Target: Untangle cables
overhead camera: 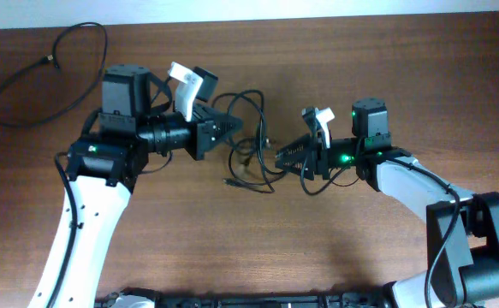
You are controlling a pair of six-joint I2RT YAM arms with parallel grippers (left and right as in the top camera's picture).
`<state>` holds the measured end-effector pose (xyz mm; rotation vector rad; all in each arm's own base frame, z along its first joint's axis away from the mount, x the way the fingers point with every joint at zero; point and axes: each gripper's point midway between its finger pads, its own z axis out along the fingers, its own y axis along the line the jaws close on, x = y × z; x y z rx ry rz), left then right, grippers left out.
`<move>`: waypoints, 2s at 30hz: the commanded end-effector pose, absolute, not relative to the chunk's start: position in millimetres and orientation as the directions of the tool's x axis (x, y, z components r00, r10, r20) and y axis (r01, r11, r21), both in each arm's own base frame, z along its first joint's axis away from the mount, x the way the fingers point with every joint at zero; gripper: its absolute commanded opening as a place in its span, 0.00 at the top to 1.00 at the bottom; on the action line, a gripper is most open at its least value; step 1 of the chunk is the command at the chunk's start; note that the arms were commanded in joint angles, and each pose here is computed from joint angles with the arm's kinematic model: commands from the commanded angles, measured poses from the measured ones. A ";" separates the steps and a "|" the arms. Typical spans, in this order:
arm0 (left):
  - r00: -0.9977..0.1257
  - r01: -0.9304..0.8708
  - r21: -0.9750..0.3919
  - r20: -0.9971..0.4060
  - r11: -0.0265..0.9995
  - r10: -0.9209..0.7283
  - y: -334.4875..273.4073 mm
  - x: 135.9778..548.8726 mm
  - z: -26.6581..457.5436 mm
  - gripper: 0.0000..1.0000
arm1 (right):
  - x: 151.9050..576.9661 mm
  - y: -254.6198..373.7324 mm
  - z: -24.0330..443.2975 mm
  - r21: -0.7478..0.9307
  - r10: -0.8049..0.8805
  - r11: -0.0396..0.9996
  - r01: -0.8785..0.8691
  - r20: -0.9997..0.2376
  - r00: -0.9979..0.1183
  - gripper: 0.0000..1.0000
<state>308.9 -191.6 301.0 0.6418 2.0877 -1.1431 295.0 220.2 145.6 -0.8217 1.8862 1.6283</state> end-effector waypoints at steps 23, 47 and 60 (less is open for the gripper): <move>-0.295 0.679 -0.524 -0.836 0.514 -0.463 -87.3 387.0 471.0 1.00 | 271.2 241.6 46.9 0.567 -0.377 0.504 -0.652 -0.534 -0.757 0.53; -0.550 0.241 -0.783 -0.597 0.574 -0.584 -34.7 404.2 373.4 1.00 | 313.0 157.2 86.9 0.753 -0.052 0.428 -0.501 -0.533 -0.845 0.43; -0.792 0.092 -0.708 -0.478 0.701 -0.379 -147.5 395.1 266.5 1.00 | 300.5 230.9 152.1 0.758 -0.152 0.187 -0.625 -0.606 -0.780 0.27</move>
